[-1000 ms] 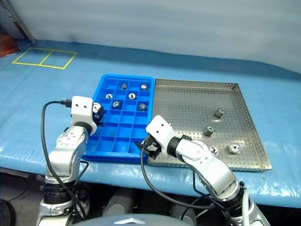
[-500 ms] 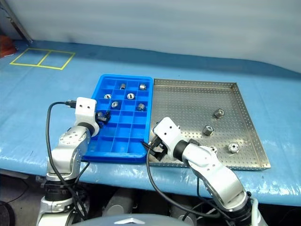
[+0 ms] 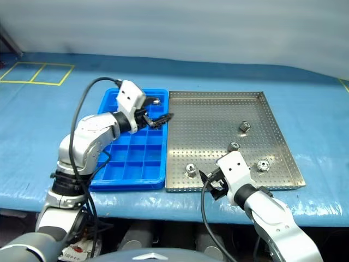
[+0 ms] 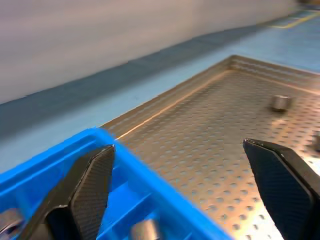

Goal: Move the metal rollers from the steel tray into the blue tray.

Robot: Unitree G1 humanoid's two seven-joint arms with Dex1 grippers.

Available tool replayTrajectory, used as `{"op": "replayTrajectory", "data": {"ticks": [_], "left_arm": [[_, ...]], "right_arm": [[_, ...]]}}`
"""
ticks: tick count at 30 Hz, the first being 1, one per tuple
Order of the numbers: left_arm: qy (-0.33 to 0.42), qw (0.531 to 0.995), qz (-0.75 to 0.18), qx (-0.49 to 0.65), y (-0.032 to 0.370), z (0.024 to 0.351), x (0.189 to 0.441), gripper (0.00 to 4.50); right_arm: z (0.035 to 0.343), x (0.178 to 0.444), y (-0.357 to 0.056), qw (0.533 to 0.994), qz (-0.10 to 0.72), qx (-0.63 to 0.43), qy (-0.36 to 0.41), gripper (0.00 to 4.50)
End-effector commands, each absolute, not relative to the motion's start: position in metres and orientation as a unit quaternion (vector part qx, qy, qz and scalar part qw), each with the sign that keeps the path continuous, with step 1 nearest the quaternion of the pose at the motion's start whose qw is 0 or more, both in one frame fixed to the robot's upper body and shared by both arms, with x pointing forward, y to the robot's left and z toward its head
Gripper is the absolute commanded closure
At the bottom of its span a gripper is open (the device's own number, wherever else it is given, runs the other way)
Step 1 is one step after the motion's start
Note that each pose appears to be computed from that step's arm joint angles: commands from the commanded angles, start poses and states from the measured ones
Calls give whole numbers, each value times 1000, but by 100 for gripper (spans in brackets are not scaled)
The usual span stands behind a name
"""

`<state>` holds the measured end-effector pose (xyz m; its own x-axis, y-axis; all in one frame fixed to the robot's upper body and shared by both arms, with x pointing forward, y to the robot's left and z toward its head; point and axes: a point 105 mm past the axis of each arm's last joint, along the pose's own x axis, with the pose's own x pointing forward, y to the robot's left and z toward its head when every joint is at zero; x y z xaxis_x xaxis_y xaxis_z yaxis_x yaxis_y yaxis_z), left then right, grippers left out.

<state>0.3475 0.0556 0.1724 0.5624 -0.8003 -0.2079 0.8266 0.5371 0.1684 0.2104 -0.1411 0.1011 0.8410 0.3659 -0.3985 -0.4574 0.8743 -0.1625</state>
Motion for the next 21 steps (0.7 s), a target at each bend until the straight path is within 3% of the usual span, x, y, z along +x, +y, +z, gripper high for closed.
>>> {"op": "replayTrajectory", "data": {"ticks": [1,9,21], "left_arm": [[61,801,-569,179,32,166,333,4],[129,665,-679,283,18,121,311,4],[176,578,-710,362,18,76,296,4]], "right_arm": [[112,206,-141,959,205,-124,150,0],[107,197,-139,968,179,-102,143,0],[105,194,-133,973,164,-88,137,0]]}}
